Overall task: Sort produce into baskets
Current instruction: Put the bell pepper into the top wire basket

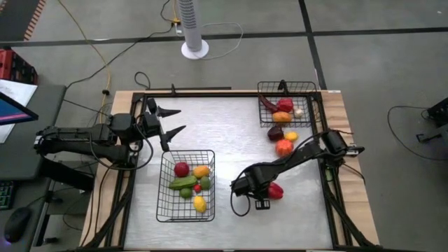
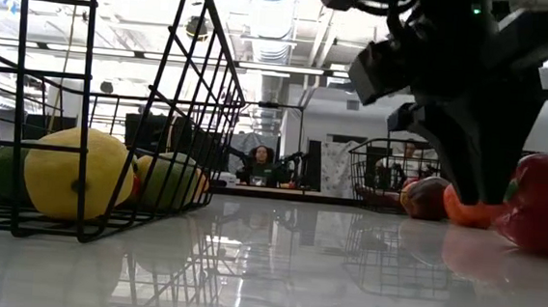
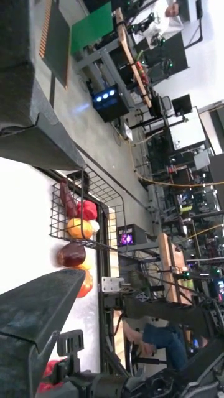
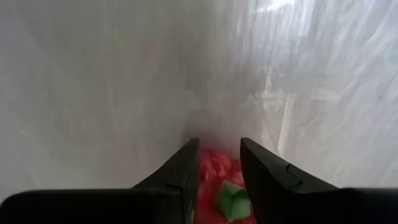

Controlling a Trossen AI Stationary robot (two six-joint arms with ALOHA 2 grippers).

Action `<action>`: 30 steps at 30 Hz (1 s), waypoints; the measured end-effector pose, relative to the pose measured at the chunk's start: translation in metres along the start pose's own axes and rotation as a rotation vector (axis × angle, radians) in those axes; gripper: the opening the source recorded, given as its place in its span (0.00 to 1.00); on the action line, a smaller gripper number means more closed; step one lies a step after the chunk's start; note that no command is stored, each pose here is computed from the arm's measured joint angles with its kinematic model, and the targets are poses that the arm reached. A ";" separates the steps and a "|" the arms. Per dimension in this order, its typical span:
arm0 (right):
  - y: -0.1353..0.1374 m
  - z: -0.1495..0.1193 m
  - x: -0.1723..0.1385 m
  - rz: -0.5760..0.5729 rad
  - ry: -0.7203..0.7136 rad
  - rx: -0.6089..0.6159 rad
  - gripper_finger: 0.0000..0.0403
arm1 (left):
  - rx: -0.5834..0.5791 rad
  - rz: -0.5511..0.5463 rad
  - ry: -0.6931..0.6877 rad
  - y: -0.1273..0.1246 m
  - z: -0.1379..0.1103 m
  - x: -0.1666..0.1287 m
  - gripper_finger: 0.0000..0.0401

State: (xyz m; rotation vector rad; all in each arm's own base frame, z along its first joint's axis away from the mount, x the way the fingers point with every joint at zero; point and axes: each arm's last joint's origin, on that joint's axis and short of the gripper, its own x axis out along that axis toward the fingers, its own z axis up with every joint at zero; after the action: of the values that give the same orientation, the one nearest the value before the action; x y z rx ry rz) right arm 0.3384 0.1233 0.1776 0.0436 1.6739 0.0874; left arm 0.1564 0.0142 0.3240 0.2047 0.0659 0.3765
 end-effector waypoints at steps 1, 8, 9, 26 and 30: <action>0.000 -0.001 0.001 -0.002 0.005 -0.002 0.35 | 0.000 0.000 0.000 0.000 0.000 0.000 0.64; -0.003 -0.002 0.004 -0.009 0.013 -0.013 0.34 | 0.000 0.000 0.000 0.000 0.000 0.000 0.64; -0.004 -0.001 0.003 -0.012 0.012 -0.009 0.34 | 0.001 0.000 0.000 0.000 0.000 0.000 0.64; -0.022 0.000 -0.003 0.018 0.067 0.179 0.35 | 0.001 0.000 0.001 0.000 0.000 0.000 0.64; -0.023 -0.007 0.007 0.022 0.119 0.185 0.34 | 0.000 0.000 0.001 0.000 0.000 0.000 0.64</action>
State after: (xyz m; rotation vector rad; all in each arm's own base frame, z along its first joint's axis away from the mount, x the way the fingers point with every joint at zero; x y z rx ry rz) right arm 0.3316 0.1003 0.1696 0.2002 1.7963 -0.0493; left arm 0.1565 0.0142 0.3239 0.2046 0.0670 0.3764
